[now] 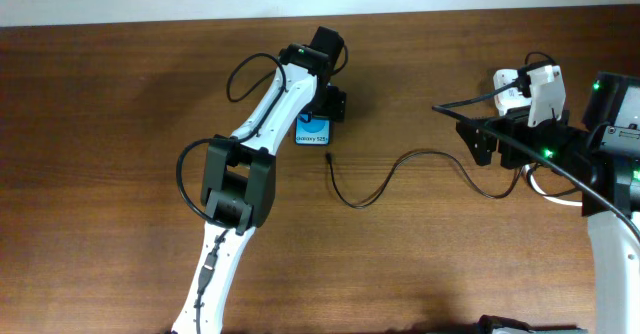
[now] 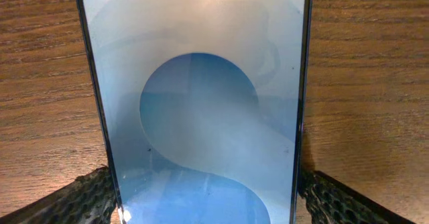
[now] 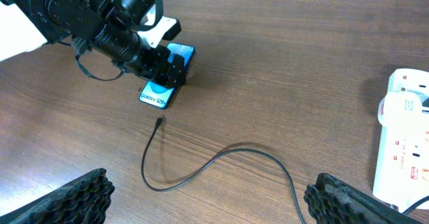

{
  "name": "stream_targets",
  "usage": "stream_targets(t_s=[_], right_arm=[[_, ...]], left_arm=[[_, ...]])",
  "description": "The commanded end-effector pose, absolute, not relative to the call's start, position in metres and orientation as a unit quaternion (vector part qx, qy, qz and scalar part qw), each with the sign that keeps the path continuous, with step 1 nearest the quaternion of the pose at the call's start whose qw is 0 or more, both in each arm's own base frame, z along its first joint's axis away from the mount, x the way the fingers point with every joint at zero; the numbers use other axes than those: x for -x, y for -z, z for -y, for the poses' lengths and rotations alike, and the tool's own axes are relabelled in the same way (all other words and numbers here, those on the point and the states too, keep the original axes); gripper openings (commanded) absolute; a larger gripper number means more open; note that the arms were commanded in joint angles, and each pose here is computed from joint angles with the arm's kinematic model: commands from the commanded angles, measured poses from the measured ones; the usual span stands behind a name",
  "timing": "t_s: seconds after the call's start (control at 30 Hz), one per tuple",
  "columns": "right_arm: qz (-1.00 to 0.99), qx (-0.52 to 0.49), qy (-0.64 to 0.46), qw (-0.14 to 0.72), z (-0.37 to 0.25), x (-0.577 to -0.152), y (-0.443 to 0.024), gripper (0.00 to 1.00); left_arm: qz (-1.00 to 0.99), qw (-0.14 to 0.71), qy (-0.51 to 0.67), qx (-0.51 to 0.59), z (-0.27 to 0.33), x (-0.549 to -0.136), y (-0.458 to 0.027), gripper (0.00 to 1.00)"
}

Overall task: Plug charger to phone and switch on socket
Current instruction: 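Lower the left gripper and close it on the phone's bottom edge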

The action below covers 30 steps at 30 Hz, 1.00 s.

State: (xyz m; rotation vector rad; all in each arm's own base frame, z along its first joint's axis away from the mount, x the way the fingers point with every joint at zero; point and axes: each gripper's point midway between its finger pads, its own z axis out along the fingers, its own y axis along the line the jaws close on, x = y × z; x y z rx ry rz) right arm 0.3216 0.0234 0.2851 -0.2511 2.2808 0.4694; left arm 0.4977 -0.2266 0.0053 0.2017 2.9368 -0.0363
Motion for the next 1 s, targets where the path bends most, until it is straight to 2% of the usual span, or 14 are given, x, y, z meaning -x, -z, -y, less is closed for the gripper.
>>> stream_targets(t_s=[0.0,0.2,0.3,0.33,0.4,0.77,0.97], right_arm=[[-0.893,0.106,-0.183,0.397,-0.024,-0.324,-0.292,0.98],[-0.894,0.105,-0.181,0.397,-0.023,-0.324,-0.292,0.98],[-0.895,0.104,-0.177,0.397,-0.021,-0.324,-0.291,0.98],[-0.895,0.104,-0.177,0.397,-0.021,-0.324,-0.291,0.98],[-0.895,0.104,-0.177,0.397,-0.021,-0.324,-0.291,0.98],[-0.895,0.104,-0.177,0.397,-0.021,-0.324,-0.291,0.98],[-0.895,0.104,-0.177,0.397,-0.021,-0.325,-0.291,0.98]], left_arm=[[-0.993,0.103,0.016,-0.050,0.225,-0.505,0.006,0.98],[-0.992,0.112,0.019,-0.049,0.227,-0.509,0.005,0.97],[-0.992,0.112,0.019,-0.049,0.227,-0.509,0.005,0.85],[-0.992,0.112,0.019,-0.049,0.227,-0.509,0.005,0.77],[-0.992,0.112,0.019,-0.049,0.227,-0.509,0.005,0.73],[-0.993,0.104,0.016,-0.050,0.225,-0.506,0.002,0.74],[-0.992,0.114,0.020,-0.050,0.227,-0.510,-0.021,0.76]])
